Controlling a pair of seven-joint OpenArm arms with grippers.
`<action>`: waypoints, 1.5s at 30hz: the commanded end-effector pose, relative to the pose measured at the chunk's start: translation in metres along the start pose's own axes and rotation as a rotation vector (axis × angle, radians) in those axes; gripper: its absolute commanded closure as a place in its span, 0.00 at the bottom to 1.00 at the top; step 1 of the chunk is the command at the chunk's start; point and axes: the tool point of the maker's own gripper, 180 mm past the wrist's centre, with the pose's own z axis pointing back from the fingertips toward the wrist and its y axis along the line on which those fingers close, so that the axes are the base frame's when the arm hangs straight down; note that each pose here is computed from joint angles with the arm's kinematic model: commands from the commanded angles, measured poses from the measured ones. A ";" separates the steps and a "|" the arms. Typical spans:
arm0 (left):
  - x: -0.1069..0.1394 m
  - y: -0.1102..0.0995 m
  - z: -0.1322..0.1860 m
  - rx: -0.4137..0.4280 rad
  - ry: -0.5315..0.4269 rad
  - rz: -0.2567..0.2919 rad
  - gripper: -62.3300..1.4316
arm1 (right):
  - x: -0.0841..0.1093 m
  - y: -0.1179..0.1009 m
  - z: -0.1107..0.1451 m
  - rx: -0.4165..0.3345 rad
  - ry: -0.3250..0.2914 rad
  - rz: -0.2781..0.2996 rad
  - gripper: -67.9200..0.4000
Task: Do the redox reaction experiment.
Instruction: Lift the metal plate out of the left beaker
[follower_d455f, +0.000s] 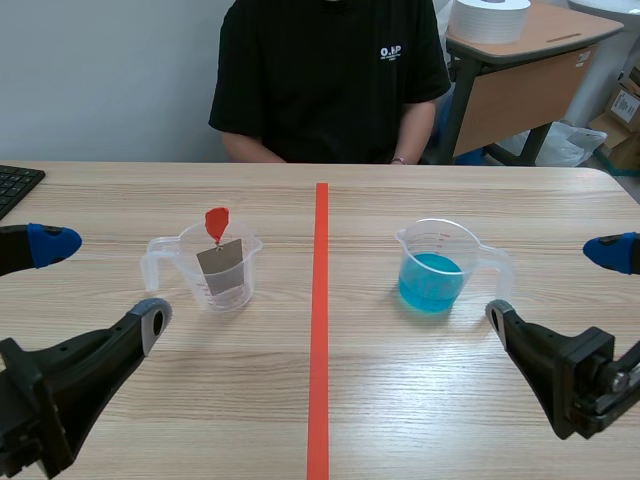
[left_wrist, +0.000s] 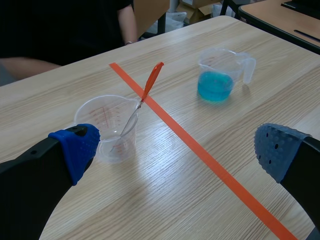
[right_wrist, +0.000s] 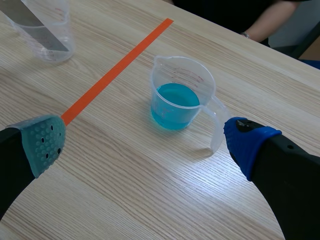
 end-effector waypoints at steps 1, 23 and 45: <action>0.011 -0.002 -0.002 -0.001 -0.037 0.000 0.00 | 0.012 -0.002 -0.001 0.003 -0.038 0.017 0.00; -0.004 0.005 0.005 0.051 0.034 -0.080 0.00 | 0.012 -0.002 -0.001 0.003 -0.038 0.017 0.00; -0.169 0.049 0.154 0.353 0.596 0.060 0.00 | 0.034 -0.010 -0.013 0.008 -0.097 0.101 0.00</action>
